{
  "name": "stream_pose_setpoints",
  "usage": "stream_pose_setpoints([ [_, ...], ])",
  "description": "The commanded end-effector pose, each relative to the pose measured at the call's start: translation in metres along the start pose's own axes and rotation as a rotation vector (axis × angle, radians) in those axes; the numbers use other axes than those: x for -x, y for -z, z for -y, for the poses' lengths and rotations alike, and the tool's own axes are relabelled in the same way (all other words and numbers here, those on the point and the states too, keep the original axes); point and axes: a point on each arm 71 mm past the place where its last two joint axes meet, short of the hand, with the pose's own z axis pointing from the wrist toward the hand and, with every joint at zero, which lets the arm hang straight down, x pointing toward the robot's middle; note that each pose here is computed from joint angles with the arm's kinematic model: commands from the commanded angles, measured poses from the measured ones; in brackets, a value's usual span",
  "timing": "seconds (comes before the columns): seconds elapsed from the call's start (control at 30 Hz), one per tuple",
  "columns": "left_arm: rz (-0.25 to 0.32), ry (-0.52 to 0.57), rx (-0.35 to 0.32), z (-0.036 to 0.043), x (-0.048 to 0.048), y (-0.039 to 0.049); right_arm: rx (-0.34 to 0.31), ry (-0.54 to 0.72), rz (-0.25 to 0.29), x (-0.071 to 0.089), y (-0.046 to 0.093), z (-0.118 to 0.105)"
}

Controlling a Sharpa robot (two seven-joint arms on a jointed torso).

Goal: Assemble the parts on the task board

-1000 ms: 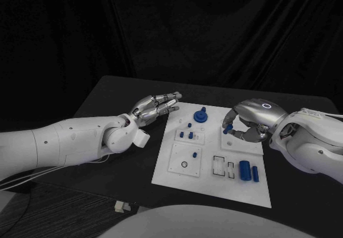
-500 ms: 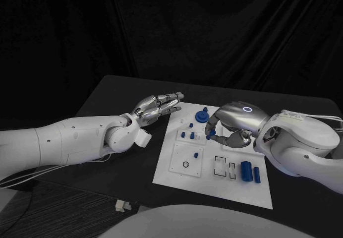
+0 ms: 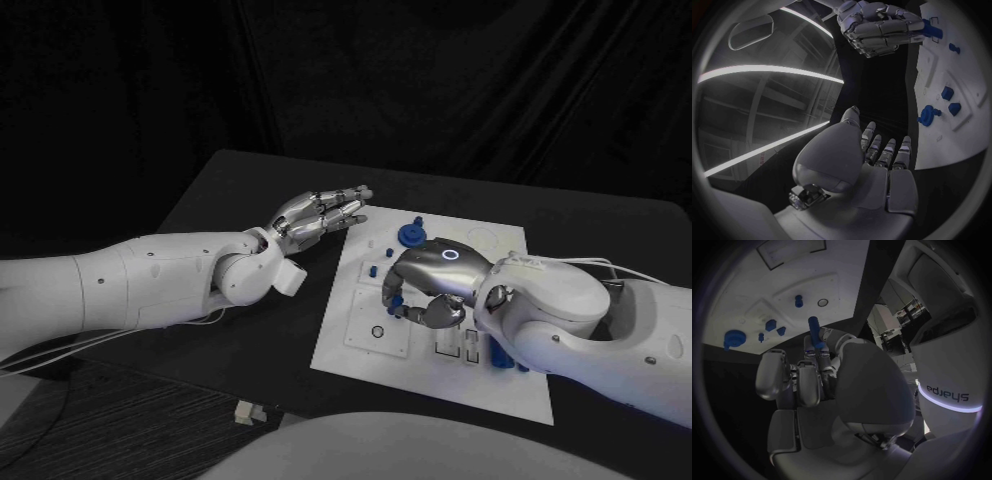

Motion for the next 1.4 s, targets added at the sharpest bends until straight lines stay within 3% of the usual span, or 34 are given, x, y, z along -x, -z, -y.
stream_pose_setpoints([
  [0.03, -0.012, 0.011, -0.013, 0.0005, -0.0026, -0.0006, 0.046, 0.050, -0.037, -0.011, -0.005, -0.006],
  [0.47, -0.017, 0.015, -0.012, 0.0002, -0.0032, -0.0008, 0.091, 0.037, -0.063, -0.036, -0.019, -0.019],
  [1.4, -0.022, 0.020, -0.007, -0.0014, -0.0036, -0.0005, 0.110, 0.139, -0.038, -0.036, -0.019, -0.023],
])
